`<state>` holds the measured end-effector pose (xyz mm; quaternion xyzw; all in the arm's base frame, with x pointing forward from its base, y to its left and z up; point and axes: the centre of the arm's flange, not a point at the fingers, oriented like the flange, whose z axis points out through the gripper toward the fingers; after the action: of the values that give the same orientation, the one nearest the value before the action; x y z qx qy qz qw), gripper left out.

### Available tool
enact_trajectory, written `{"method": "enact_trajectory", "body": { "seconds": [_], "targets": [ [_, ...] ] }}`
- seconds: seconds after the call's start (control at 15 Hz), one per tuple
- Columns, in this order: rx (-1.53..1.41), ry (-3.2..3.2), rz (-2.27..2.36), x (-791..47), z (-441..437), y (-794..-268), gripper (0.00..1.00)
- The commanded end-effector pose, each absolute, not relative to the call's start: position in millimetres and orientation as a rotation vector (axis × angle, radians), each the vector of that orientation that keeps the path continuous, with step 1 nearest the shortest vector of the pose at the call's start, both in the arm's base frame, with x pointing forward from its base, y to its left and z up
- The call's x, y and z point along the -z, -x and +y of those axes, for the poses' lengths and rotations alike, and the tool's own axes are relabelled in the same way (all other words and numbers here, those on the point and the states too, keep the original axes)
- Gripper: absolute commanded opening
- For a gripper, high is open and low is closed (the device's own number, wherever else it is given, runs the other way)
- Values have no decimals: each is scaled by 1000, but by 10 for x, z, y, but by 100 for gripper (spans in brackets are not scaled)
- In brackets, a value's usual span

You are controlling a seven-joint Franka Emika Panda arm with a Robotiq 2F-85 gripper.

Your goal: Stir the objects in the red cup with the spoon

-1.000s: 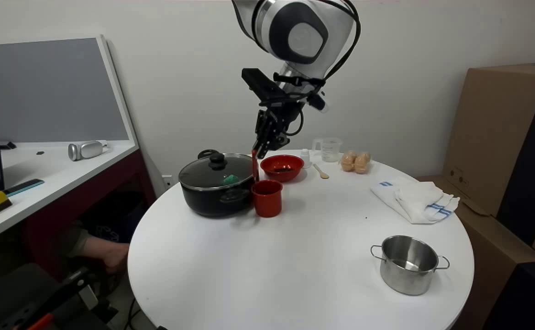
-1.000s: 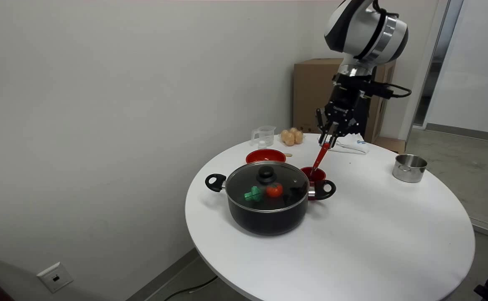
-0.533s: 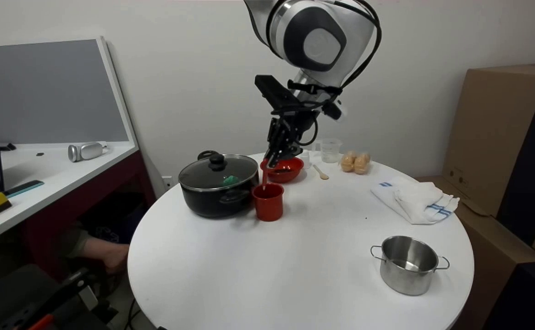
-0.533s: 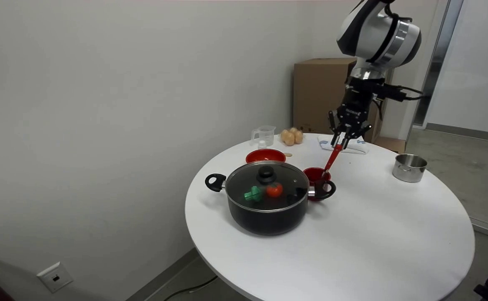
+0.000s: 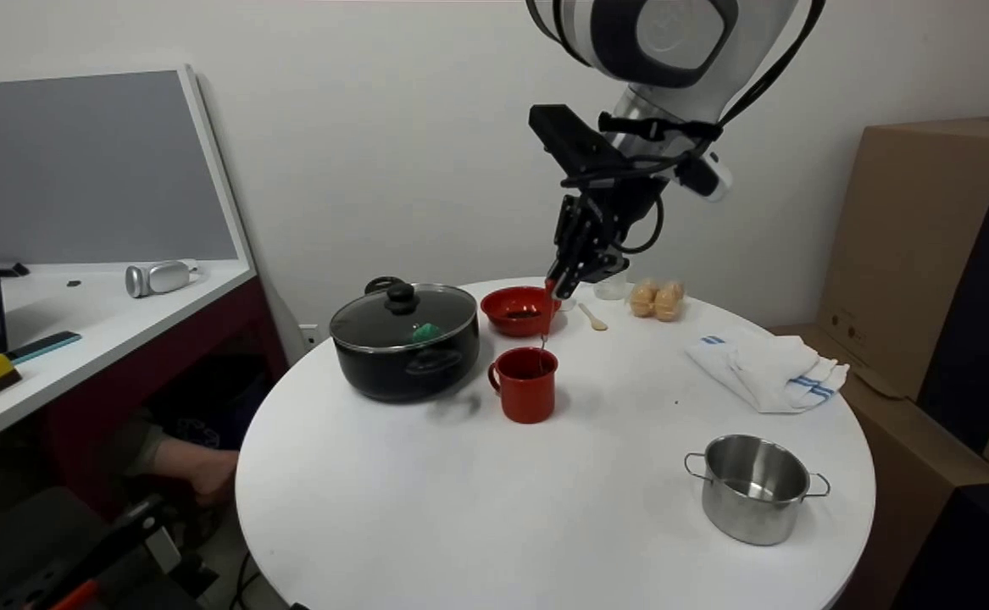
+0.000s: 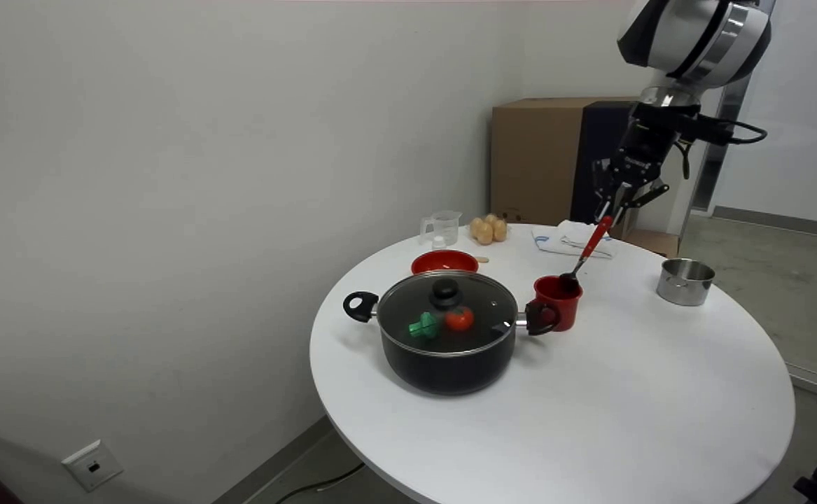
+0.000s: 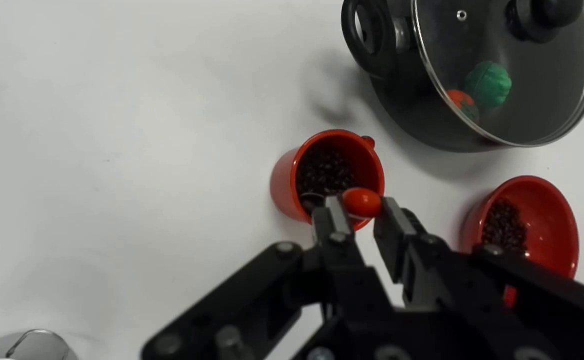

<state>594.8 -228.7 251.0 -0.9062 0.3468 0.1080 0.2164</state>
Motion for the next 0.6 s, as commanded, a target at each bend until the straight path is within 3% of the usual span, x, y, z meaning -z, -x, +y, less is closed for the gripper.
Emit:
{"method": "enact_trajectory", "body": {
  "seconds": [0.0,0.53],
  "targets": [
    [-284,2518,923,-2620,-2207,-5972,8],
    [-365,2566,787,-2440,-1651,-6089,8]
  ]
}}
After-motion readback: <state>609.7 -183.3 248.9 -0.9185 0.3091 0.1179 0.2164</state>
